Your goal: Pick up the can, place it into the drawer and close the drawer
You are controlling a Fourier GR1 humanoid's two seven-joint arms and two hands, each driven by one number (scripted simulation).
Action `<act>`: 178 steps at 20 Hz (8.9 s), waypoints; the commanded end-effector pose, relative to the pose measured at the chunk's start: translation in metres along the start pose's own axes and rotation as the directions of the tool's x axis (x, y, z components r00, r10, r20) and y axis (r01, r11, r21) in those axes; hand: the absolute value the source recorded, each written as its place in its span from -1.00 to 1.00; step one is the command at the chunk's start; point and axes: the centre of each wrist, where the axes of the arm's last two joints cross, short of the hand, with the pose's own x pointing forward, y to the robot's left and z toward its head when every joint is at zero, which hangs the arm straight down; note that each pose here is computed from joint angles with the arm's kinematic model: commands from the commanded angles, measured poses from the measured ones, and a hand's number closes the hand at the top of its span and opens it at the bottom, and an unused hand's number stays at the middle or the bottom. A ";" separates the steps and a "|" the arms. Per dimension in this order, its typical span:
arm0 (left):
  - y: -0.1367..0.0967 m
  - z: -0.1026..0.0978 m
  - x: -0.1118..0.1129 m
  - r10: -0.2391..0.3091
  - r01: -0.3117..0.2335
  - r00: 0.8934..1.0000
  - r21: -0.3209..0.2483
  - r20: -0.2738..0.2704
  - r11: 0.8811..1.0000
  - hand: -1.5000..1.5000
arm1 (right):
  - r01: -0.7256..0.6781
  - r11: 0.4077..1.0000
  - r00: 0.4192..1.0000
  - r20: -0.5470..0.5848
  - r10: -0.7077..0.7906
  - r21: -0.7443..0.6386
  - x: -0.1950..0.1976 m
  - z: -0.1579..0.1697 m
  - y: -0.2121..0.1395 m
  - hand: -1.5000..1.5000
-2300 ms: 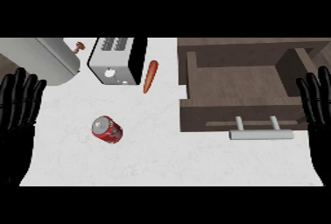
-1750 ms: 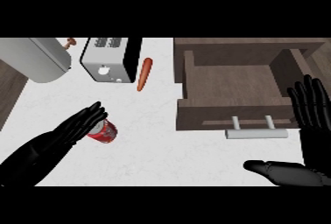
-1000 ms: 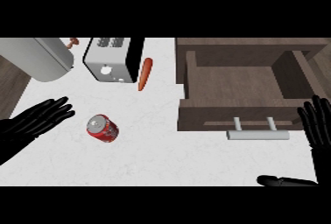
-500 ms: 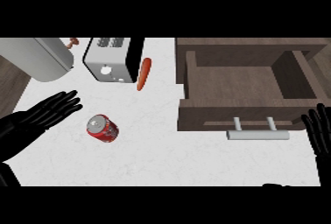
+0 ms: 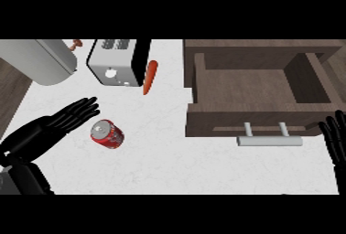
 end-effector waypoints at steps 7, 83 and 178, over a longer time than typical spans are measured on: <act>0.000 -0.024 -0.058 -0.013 0.015 0.999 0.035 -0.041 0.999 -1.00 | 0.014 1.000 1.000 0.005 -0.014 0.006 -0.013 -0.017 -0.005 -1.00; 0.009 -0.074 -0.163 0.086 -0.087 0.994 -0.005 -0.062 0.996 1.00 | 0.031 0.999 0.999 0.044 -0.030 -0.017 0.023 0.010 -0.007 -1.00; -0.104 -0.355 0.098 -0.302 0.320 0.942 0.658 -0.146 0.681 1.00 | 0.027 1.000 0.995 0.092 -0.027 0.001 0.024 -0.026 -0.002 -1.00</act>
